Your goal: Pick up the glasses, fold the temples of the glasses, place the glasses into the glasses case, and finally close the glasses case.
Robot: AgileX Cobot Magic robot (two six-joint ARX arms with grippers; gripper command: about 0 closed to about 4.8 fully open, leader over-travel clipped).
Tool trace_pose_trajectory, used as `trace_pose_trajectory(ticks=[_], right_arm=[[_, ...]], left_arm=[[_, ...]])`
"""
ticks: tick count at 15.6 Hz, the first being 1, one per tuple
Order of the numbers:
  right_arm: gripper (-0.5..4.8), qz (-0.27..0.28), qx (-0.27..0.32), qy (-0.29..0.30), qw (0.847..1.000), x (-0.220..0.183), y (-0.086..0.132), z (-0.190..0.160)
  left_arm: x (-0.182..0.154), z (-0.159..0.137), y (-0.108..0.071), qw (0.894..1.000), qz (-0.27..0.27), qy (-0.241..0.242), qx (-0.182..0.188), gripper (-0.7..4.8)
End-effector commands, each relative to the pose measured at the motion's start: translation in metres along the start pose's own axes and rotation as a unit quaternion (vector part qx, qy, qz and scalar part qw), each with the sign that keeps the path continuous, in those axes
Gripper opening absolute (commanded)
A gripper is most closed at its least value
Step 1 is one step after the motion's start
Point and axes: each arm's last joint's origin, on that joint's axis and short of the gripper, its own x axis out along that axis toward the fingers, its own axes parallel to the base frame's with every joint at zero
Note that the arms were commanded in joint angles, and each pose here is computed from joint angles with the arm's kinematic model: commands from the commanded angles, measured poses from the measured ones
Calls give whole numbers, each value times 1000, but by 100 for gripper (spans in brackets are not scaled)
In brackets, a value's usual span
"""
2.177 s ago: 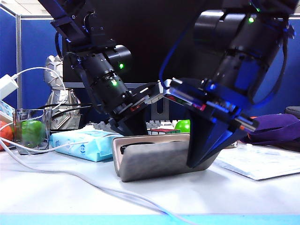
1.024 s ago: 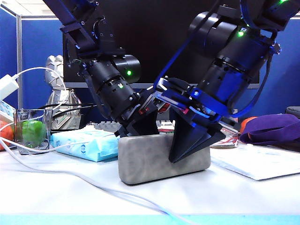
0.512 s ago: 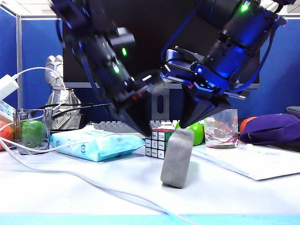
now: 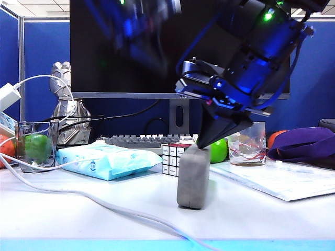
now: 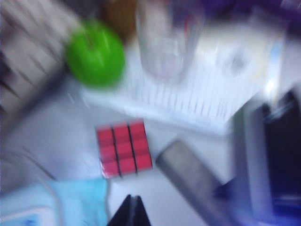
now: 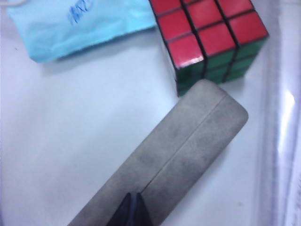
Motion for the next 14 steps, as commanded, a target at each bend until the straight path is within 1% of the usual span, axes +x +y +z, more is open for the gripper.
trace_pose_trajectory(ticks=[1, 2, 3, 6, 8, 11, 14], right_arm=[[-4, 11, 6, 37, 999, 12, -1, -9], [-5, 40, 6, 38, 998, 16, 0, -9], [-4, 67, 4, 27, 997, 17, 2, -6], [-4, 87, -3, 8, 996, 19, 5, -3], [-4, 91, 0, 25, 996, 25, 4, -7], [-4, 95, 4, 50, 994, 43, 2, -15], [-5, 91, 5, 54, 994, 50, 1, -18]], left_arm=[[-40, 21, -8, 998, 16, -57, 7, -6], [-61, 30, -13, 996, 26, -86, 16, -6], [-75, 33, -16, 994, 34, -103, 20, -6], [-91, 35, -20, 992, 38, -121, 20, -6], [-93, 35, -21, 992, 37, -120, 20, -6], [-92, 31, -22, 994, 33, -101, 14, -6], [-93, 30, -23, 995, 32, -97, 13, -6]])
